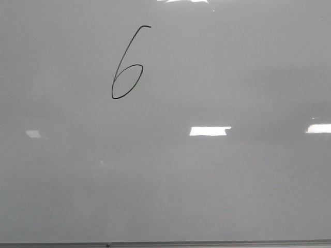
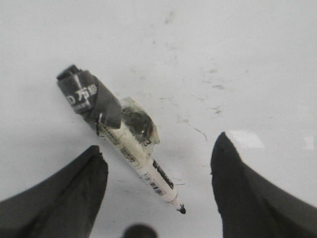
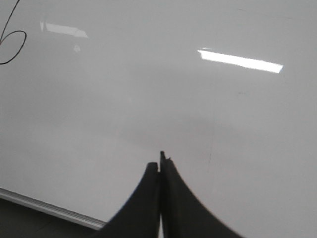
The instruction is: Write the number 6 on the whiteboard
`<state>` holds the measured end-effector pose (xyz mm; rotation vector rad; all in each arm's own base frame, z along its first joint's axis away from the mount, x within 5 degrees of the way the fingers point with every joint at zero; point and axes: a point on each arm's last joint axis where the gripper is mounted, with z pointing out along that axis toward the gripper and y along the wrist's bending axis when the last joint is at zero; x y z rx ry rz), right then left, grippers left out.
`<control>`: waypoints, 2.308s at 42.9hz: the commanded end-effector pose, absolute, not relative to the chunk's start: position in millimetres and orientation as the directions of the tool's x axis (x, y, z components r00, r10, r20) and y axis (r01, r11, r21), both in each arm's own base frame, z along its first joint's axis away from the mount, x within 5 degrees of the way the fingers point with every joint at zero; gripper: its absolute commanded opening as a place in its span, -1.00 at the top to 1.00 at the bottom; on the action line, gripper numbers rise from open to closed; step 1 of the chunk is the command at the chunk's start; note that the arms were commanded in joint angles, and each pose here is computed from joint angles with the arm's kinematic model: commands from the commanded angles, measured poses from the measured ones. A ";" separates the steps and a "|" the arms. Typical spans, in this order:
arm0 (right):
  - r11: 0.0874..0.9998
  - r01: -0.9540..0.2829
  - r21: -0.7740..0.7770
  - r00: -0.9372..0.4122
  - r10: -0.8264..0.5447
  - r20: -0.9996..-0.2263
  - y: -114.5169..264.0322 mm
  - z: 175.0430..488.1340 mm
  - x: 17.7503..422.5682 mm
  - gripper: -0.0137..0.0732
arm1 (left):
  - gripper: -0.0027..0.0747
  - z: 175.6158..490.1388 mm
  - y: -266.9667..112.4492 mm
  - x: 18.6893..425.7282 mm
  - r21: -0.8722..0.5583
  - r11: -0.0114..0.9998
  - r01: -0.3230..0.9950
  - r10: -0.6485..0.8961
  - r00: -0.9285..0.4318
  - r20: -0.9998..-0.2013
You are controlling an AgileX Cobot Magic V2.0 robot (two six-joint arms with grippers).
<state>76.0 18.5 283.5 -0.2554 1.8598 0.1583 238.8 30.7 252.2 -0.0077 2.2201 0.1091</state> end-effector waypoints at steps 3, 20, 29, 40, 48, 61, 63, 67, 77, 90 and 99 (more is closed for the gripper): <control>0.962 -0.273 0.002 -0.186 -0.051 -0.981 21.1 299.9 77.2 0.84 | 0.07 301.1 24.4 202.9 0.095 0.994 -0.054 0.062 -0.431 -0.900; 0.956 -0.294 0.020 -0.036 0.009 -0.999 15.5 296.8 57.2 0.84 | 0.98 309.2 7.4 80.7 0.117 0.989 -0.086 0.110 -0.085 -0.990; 0.955 -0.297 0.022 0.011 0.027 -1.000 13.0 299.8 50.4 0.84 | 0.98 303.0 2.4 46.7 0.123 0.988 -0.098 0.128 0.043 -0.991; 0.955 -0.296 0.022 0.009 0.026 -1.000 13.0 299.7 50.4 0.84 | 0.98 305.7 1.3 37.7 0.125 0.987 -0.106 0.135 0.098 -0.986; 0.955 -0.296 0.022 0.009 0.026 -1.000 13.0 299.7 50.4 0.84 | 0.98 305.7 1.3 37.7 0.125 0.987 -0.106 0.135 0.098 -0.986; 0.955 -0.296 0.022 0.009 0.026 -1.000 13.0 299.7 50.4 0.84 | 0.98 305.7 1.3 37.7 0.125 0.987 -0.106 0.135 0.098 -0.986; 0.955 -0.296 0.022 0.009 0.026 -1.000 13.0 299.7 50.4 0.84 | 0.98 305.1 1.4 38.0 0.125 0.987 -0.106 0.135 0.098 -0.986; 0.955 -0.296 0.022 0.009 0.026 -1.000 13.0 299.7 50.4 0.84 | 0.98 297.8 2.2 39.3 0.148 0.983 -0.112 0.158 0.087 -0.984; 0.955 -0.296 0.022 0.008 0.026 -1.000 13.0 299.6 50.4 0.84 | 0.98 258.3 0.2 43.3 0.098 0.995 -0.024 0.100 0.090 -0.991; 0.955 -0.296 0.022 0.007 0.026 -1.000 13.0 299.5 50.4 0.84 | 0.98 207.9 1.2 55.1 0.038 0.999 -0.024 0.039 0.076 -0.996; 0.955 -0.296 0.022 0.007 0.025 -1.000 13.0 299.2 50.5 0.84 | 0.98 202.9 1.2 55.2 0.038 0.999 -0.021 0.038 0.014 -0.999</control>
